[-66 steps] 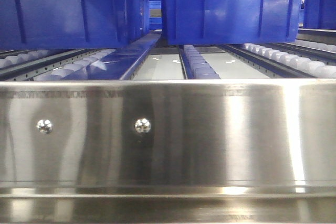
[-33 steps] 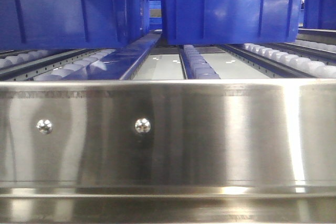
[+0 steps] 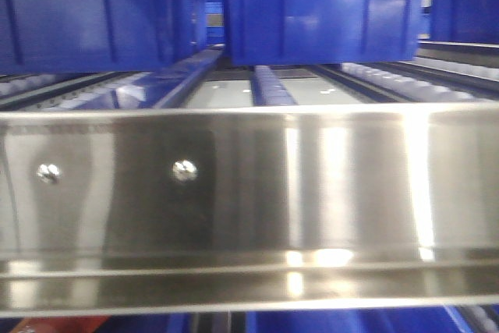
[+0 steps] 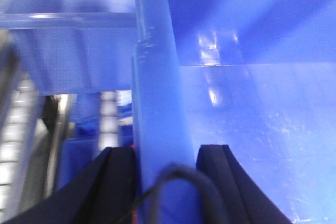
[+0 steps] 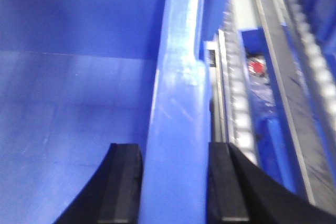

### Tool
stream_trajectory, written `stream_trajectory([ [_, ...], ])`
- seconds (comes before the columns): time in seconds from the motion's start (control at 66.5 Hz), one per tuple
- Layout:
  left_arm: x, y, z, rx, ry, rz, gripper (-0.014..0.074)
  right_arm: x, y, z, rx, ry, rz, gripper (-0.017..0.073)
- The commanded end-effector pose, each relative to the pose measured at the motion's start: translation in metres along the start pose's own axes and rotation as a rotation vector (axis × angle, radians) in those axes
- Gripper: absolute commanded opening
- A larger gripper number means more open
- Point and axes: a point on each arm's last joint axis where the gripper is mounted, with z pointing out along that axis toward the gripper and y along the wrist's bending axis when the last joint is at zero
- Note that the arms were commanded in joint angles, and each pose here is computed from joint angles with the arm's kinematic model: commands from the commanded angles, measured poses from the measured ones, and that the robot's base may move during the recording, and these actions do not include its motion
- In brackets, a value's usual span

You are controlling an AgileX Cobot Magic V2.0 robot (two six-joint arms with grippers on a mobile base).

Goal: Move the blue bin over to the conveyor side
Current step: 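Lift the blue bin clear of the rack with both grippers, then hold the blue bin in both grippers while driving away from the rack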

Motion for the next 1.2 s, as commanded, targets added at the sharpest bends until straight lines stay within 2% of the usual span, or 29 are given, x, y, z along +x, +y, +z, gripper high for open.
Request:
stream_trajectory([
  [0.0, -0.0117, -0.0004, -0.0146, -0.006, -0.147, 0.027, 0.0004, -0.0108, -0.0066, -0.0149, 0.050, -0.144, -0.048, -0.0073],
  [1.188, -0.0115, -0.0005, -0.0164, -0.006, -0.151, 0.027, 0.0004, -0.0108, -0.0066, -0.0149, 0.050, -0.144, -0.048, -0.0073],
])
